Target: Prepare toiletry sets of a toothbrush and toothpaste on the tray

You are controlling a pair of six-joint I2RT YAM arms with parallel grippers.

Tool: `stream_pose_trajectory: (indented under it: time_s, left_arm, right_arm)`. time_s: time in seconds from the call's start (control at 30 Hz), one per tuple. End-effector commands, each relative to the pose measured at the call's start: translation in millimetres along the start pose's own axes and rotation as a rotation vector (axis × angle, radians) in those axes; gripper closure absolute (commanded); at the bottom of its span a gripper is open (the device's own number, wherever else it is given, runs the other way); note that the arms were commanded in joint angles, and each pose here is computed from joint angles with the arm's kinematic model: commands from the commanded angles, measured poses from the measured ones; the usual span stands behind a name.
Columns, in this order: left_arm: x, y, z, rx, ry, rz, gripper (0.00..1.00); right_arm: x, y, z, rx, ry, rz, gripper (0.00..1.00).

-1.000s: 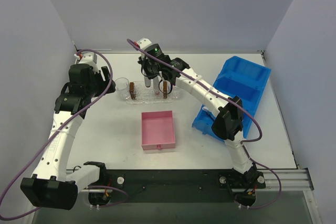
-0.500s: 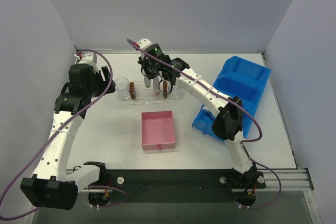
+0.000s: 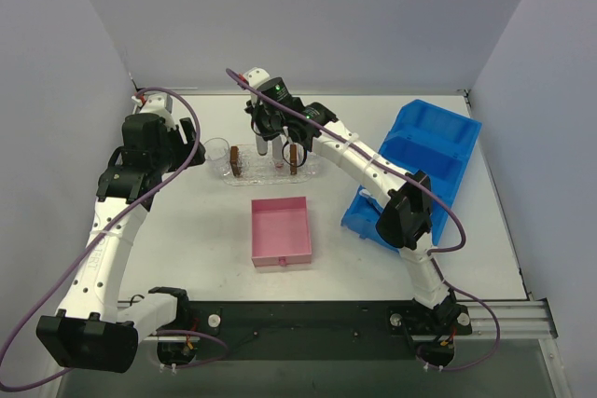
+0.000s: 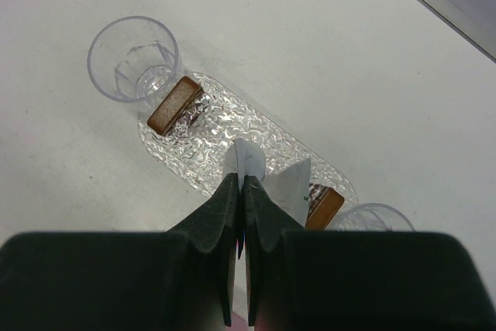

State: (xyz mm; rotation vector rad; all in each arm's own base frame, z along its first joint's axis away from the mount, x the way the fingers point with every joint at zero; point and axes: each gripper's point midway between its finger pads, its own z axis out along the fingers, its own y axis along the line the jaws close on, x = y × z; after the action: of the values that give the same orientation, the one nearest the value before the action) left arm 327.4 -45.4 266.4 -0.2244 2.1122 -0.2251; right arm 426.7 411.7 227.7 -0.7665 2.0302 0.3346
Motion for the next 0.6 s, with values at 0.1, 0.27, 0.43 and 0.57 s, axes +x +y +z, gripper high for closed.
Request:
stream_pose_trajectory:
  time_s: [0.1, 0.27, 0.43, 0.57]
  left_arm:
    - [-13, -6, -2, 0.022, -0.052, -0.003, 0.23]
    - [-13, -6, -2, 0.022, -0.05, -0.004, 0.23]
    - [-12, -6, -2, 0.021, -0.047, -0.003, 0.24]
    - [-13, -5, -2, 0.019, -0.05, -0.002, 0.24]
  right_arm:
    - [-16, 0, -5, -0.028, -0.052, 0.015, 1.0]
    - [-14, -1, -2, -0.03, -0.047, 0.02, 1.0]
    - [-10, -1, 0, -0.03, -0.04, 0.02, 1.0]
    - [-6, -1, 2, -0.03, -0.032, 0.019, 1.0]
